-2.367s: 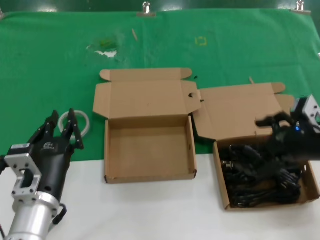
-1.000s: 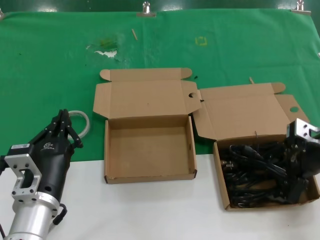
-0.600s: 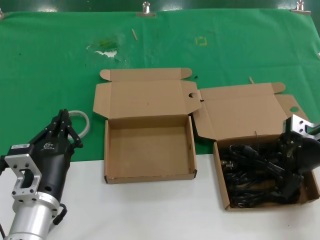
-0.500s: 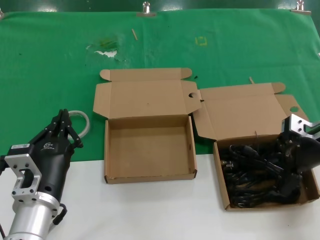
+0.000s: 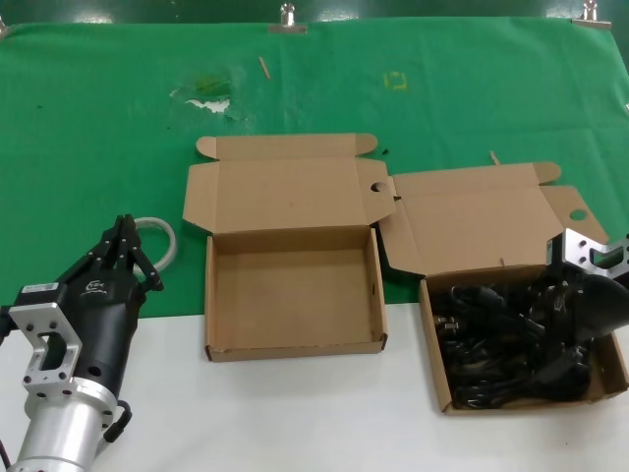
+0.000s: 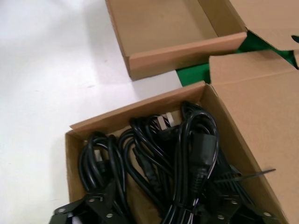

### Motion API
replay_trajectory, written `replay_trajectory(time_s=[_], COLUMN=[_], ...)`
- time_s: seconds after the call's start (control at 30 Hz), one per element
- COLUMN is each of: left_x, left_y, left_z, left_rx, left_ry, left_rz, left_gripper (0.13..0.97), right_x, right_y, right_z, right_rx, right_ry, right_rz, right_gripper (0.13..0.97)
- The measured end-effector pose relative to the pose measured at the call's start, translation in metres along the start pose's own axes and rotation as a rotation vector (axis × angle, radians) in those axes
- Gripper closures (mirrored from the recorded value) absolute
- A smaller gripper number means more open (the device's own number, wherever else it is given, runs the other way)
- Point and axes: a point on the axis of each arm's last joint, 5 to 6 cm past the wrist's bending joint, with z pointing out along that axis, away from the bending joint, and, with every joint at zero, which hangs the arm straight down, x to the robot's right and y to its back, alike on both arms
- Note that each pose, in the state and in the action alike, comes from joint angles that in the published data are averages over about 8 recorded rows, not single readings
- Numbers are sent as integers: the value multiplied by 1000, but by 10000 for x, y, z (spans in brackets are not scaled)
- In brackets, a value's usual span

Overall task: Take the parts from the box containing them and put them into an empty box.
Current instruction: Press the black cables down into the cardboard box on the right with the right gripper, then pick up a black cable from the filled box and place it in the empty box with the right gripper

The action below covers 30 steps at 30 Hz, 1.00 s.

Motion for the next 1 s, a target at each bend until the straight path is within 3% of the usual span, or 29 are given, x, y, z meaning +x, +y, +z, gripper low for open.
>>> replay_trajectory(time_s=[0.77, 1.0], left_x=[0, 0], left_y=[0, 0], left_z=[0, 0], left_rx=[0, 0], left_ry=[0, 0], left_rz=[0, 0], left_gripper=[941, 941], right_x=[-40, -28], right_y=[-30, -33], right_z=[-69, -110], right_rx=[13, 12], right_ry=[-7, 4], right_rz=[-44, -60], right_gripper=[818, 841])
